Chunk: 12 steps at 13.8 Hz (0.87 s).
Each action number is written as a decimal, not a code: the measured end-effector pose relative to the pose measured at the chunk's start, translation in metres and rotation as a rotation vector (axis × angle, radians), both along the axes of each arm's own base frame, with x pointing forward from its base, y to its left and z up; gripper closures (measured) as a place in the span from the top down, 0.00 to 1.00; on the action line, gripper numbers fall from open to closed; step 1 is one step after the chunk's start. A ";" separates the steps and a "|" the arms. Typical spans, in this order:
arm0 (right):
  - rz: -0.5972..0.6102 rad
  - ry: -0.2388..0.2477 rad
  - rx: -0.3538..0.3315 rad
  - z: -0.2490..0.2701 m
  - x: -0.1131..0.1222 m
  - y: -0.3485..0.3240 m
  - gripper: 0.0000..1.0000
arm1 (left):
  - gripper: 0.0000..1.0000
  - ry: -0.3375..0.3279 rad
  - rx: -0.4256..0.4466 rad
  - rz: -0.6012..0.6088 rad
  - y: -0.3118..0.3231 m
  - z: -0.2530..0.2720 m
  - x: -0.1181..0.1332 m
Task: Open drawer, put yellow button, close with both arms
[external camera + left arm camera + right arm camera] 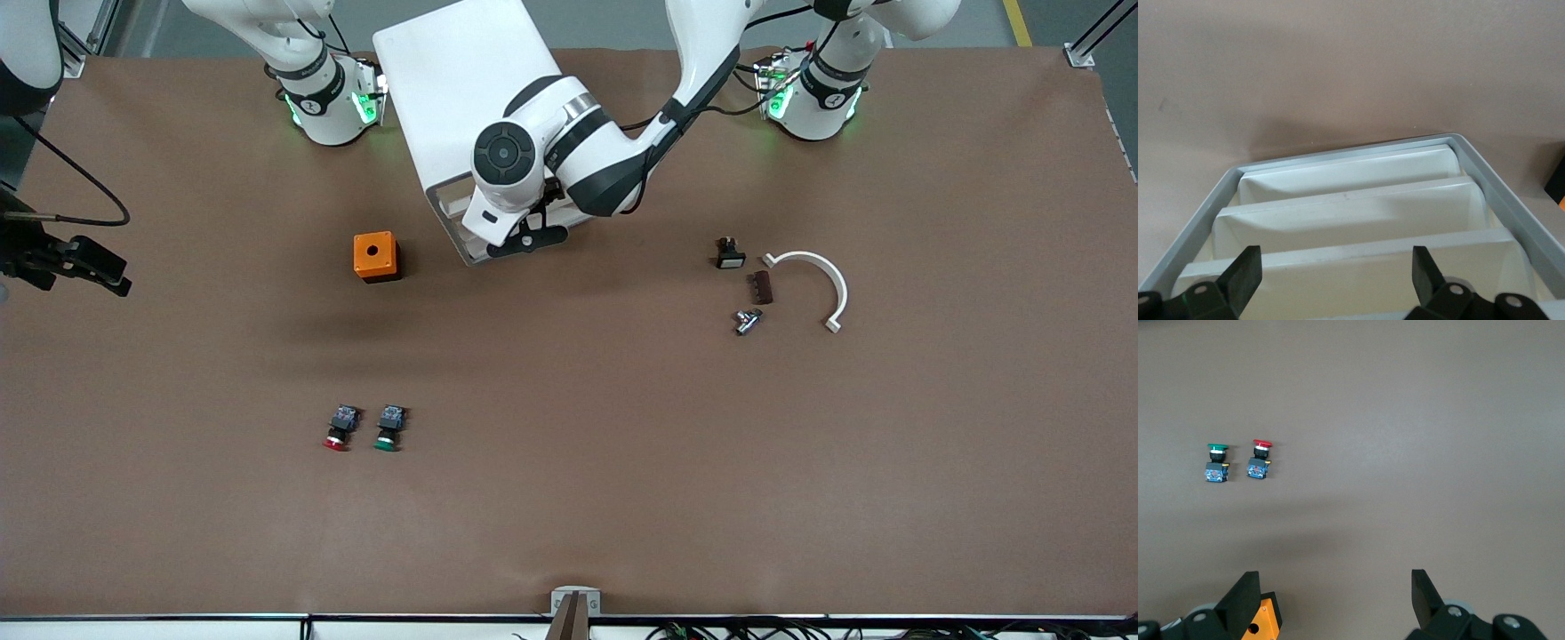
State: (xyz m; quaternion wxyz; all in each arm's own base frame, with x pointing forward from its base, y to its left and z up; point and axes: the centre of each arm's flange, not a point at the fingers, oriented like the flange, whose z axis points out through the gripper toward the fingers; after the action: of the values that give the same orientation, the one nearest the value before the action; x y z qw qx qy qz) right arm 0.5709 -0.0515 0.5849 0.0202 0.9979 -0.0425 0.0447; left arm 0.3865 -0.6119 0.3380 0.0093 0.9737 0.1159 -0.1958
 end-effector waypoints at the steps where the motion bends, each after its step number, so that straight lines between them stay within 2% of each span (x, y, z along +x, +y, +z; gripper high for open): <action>1: -0.001 -0.004 0.000 0.001 0.000 0.000 1.00 | 1.00 0.005 0.007 0.006 -0.002 -0.002 -0.004; 5: -0.012 -0.009 -0.001 0.002 0.000 -0.007 1.00 | 1.00 0.009 0.016 0.019 -0.003 -0.004 -0.007; 7: -0.015 -0.009 -0.001 0.002 0.000 -0.009 1.00 | 1.00 0.004 0.013 0.054 0.010 -0.001 0.014; 9: -0.016 -0.010 -0.001 0.002 0.000 -0.010 1.00 | 1.00 -0.012 0.003 0.134 0.043 0.010 0.060; 12: -0.015 -0.011 -0.001 0.002 0.000 -0.010 1.00 | 1.00 -0.065 -0.007 0.280 0.138 0.044 0.155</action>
State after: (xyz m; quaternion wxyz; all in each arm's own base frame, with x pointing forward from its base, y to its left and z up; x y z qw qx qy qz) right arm 0.5706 -0.0610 0.5874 0.0209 0.9973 -0.0503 0.0501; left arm 0.5418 -0.4744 0.3818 0.0437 0.9539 0.2495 -0.1612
